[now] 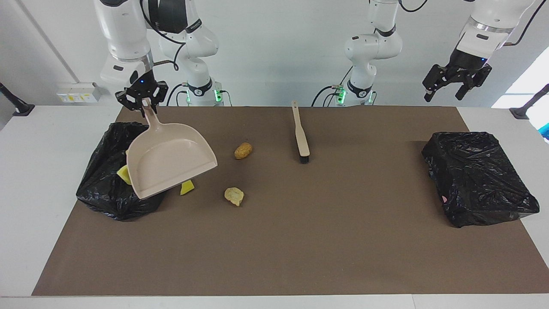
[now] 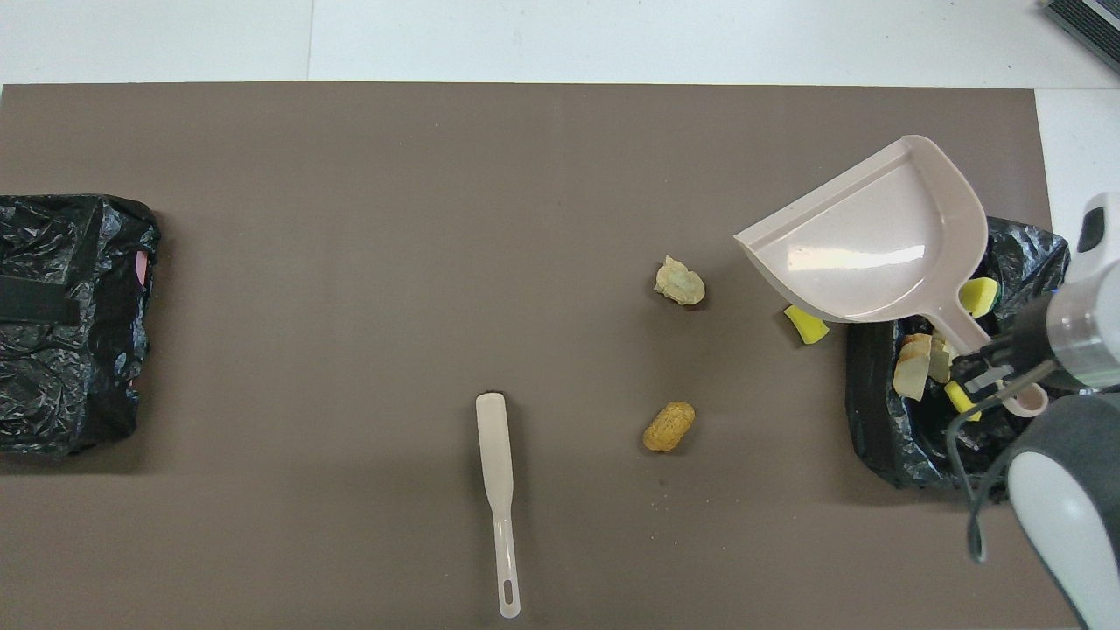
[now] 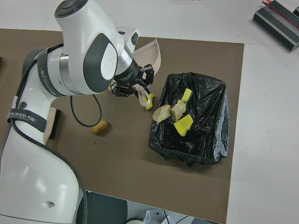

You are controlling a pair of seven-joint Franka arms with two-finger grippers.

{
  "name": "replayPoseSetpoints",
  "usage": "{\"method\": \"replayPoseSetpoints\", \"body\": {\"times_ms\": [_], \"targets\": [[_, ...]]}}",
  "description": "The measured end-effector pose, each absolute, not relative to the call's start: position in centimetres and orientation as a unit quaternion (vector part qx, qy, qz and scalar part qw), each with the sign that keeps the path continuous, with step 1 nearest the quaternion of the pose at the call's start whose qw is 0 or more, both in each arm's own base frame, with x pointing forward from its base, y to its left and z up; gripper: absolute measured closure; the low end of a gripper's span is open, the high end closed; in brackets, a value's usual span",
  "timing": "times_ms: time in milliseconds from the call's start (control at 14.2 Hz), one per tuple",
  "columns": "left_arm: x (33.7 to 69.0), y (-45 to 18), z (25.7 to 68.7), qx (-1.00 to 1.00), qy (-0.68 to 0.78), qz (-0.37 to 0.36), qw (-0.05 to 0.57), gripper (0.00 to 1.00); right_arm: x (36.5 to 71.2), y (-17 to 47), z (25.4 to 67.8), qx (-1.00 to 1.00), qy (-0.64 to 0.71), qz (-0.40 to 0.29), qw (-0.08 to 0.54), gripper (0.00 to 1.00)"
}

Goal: Sweep and dump trash in bin
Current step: 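Bring the empty dustpan back to the table center with the right gripper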

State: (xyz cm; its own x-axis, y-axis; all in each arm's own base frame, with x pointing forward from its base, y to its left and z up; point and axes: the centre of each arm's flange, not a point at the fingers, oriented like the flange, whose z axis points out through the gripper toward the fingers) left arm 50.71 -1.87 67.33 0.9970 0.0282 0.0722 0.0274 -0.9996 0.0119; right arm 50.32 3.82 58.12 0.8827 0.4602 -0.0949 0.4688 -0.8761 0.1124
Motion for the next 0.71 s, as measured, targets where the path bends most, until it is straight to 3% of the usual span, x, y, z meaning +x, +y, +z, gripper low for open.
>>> {"method": "replayPoseSetpoints", "body": {"times_ms": [706], "targets": [[50.7,-1.7,67.3,0.999,0.015,0.036,0.006,0.0,51.2,24.2,50.3,0.997,0.081,-0.002,0.007,0.69]]}}
